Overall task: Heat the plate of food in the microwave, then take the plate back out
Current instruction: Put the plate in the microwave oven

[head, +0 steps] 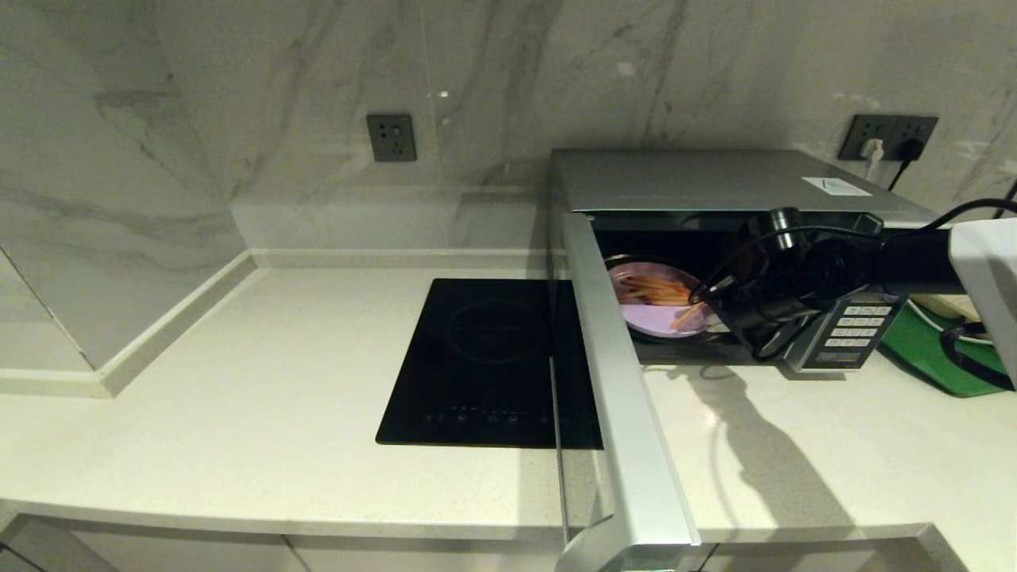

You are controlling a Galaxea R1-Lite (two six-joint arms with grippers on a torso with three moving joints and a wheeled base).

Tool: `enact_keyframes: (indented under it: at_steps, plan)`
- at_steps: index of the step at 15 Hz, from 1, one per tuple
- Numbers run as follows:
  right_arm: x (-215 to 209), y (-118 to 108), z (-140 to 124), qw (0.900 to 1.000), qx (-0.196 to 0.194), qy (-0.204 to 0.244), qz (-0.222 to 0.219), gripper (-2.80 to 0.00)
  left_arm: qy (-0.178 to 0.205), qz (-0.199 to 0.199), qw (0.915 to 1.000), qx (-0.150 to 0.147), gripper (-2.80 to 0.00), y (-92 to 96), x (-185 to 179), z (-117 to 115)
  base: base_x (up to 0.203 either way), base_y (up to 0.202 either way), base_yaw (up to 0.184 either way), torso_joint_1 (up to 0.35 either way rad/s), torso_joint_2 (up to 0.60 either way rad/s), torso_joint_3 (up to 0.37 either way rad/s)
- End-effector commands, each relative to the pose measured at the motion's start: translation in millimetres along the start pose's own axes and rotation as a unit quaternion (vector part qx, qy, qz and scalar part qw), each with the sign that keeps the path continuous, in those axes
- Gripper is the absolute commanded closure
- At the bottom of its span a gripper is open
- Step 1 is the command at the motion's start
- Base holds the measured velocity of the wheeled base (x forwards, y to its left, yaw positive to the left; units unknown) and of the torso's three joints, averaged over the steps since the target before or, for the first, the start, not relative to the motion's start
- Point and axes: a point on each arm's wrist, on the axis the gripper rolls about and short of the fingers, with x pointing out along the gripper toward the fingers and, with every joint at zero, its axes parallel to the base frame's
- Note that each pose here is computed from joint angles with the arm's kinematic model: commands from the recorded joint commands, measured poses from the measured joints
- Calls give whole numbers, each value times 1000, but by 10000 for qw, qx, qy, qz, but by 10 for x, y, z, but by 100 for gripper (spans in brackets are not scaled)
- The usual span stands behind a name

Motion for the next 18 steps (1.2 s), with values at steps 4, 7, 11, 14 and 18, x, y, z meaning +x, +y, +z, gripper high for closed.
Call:
enact_keyframes:
  at_steps: [4,7,11,14,18]
  plan:
    - [53,-18,-8,9998,13,-129,-133,0,-1,3,10000,-2,0,0,0,0,0,0,0,0,0,0]
    - [11,11,14,9998,25,-176,-72,-280,-1,3,10000,-2,0,0,0,0,0,0,0,0,0,0]
    - [-123,83,59,9996,29,-274,89,-280,-1,3,10000,-2,0,0,0,0,0,0,0,0,0,0]
    - [-368,176,112,9987,31,-405,321,-280,-1,3,10000,-2,0,0,0,0,0,0,0,0,0,0]
    - [-643,177,105,9983,25,-440,392,-280,-1,3,10000,-2,0,0,0,0,0,0,0,0,0,0]
